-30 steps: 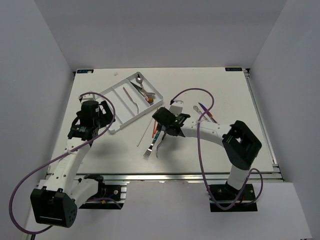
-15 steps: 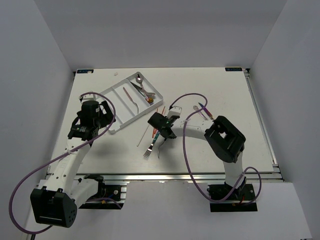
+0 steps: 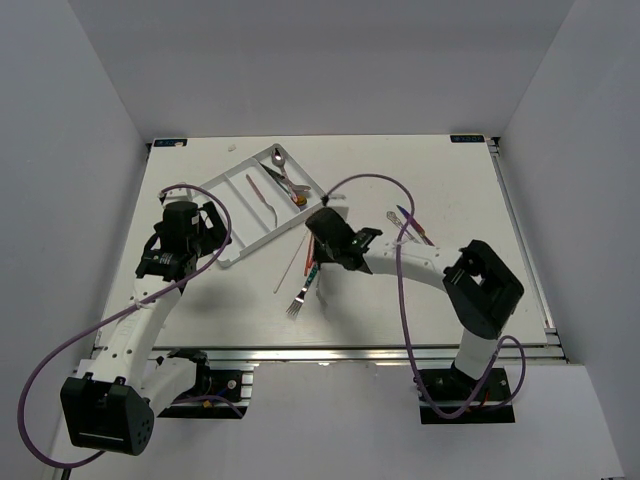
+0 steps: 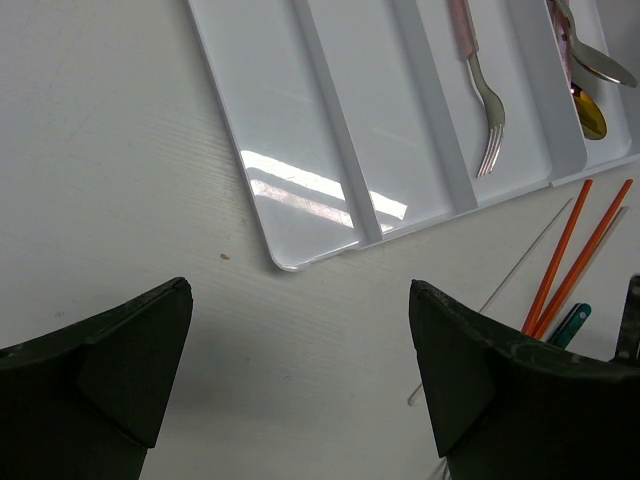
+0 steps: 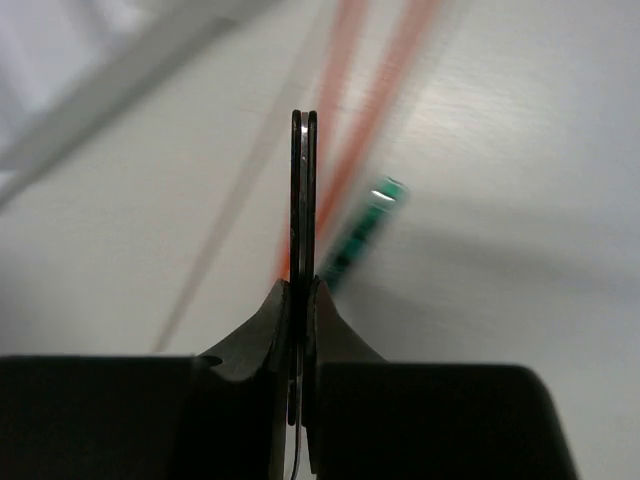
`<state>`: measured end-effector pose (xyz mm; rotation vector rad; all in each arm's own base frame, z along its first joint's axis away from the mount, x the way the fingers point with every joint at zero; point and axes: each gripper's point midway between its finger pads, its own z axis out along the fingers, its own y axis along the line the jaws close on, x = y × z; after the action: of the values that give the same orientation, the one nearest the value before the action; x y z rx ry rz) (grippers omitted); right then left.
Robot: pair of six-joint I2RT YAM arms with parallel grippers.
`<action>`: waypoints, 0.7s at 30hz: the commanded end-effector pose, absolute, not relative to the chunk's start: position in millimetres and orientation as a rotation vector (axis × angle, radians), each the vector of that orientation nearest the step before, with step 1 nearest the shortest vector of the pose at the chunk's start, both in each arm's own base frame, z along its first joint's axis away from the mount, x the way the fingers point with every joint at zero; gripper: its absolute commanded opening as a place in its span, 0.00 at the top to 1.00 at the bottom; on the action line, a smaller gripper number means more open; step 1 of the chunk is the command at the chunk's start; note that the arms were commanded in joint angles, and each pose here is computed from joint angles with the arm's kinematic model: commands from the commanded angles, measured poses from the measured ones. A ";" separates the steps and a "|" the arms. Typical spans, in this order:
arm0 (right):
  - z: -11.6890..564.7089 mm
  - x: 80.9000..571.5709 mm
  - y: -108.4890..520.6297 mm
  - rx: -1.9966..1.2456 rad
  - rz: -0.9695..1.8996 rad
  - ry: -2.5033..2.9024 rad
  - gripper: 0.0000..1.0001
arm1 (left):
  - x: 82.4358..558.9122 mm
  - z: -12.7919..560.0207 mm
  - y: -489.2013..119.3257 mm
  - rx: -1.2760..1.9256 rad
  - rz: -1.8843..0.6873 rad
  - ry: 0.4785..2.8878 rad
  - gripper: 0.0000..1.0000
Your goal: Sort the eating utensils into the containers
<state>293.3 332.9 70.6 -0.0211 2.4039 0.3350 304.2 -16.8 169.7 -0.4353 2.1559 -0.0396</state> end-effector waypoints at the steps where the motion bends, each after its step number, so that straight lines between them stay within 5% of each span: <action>1: 185.6 322.6 429.9 -0.521 0.851 1.997 1.00 | 307.9 182.8 -18.4 -0.418 -0.049 2.116 0.02; 11: 264.0 481.1 514.8 -0.681 0.854 1.595 1.00 | 310.4 172.7 -20.9 -0.413 -0.047 2.153 0.02; 21: 269.8 520.3 527.0 -0.624 0.854 1.330 1.00 | 310.3 175.1 -25.0 -0.396 -0.071 2.149 0.02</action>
<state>523.6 513.8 209.9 -0.6242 1.5584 0.8259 305.8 -19.5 160.7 -0.4239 2.1893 -0.0345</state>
